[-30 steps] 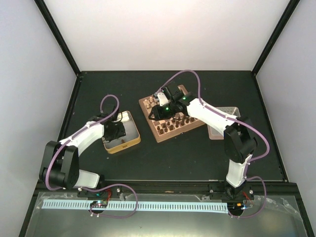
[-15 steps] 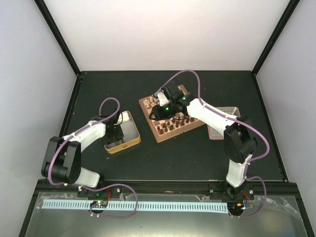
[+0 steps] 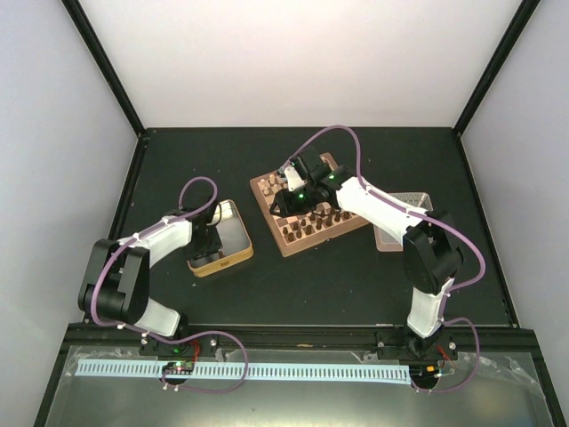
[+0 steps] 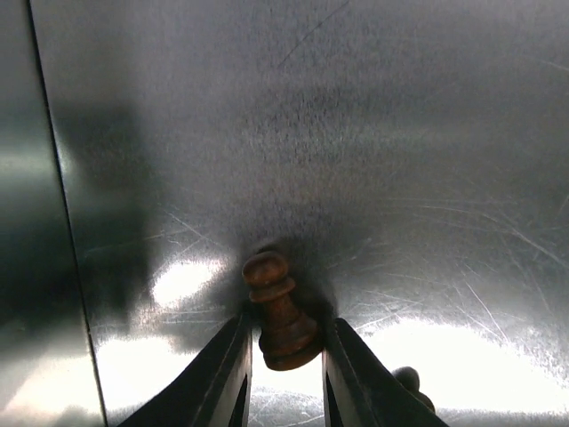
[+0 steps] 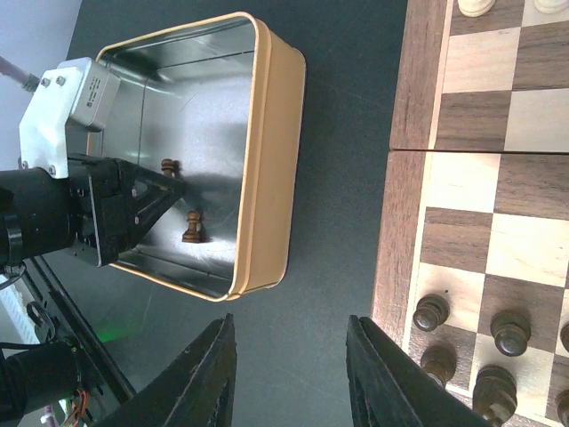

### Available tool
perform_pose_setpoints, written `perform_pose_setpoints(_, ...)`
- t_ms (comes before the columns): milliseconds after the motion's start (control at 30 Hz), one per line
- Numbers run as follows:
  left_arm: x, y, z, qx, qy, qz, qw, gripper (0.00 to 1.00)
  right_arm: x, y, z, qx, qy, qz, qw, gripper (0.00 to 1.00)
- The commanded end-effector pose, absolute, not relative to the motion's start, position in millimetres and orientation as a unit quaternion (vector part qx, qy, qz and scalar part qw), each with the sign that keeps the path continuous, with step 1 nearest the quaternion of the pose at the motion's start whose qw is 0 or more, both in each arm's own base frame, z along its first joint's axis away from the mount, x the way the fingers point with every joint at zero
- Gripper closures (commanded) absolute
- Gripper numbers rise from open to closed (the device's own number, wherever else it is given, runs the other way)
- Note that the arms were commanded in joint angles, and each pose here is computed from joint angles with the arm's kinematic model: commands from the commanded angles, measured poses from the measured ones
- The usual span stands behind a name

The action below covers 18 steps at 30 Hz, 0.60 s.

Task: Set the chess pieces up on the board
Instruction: Pick up the chess piece from the storage box.

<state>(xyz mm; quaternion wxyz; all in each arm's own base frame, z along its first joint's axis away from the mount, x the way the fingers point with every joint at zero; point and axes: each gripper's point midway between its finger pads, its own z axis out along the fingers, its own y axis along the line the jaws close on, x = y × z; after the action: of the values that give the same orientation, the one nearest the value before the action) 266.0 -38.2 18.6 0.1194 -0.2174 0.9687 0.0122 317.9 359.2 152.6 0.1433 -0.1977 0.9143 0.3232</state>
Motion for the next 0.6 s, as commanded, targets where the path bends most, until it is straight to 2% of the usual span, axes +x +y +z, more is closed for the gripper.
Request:
perform_pose_setpoints(0, 272.4, -28.9, 17.7, -0.225, 0.965, 0.032, 0.132, 0.76, 325.9, 360.6, 155.6, -0.194, 0.915, 0.319, 0.153, 0.65)
perform_pose_setpoints(300, 278.3, -26.3, 17.0, -0.226, 0.964, 0.039, 0.138, 0.72, 325.8, 360.1, 156.3, -0.193, 0.915, 0.319, 0.154, 0.66)
perform_pose_setpoints(467, 278.0, -28.8, 17.2, -0.222, 0.965, 0.031, 0.139, 0.84, 325.9, 358.7, 157.5, -0.19, 0.916, 0.317, 0.156, 0.66)
perform_pose_setpoints(567, 281.1, -34.1, 25.0, -0.212, 0.965, 0.012, 0.151, 0.86, 327.1, 358.4, 162.6, -0.185, 0.915, 0.319, 0.162, 0.66)
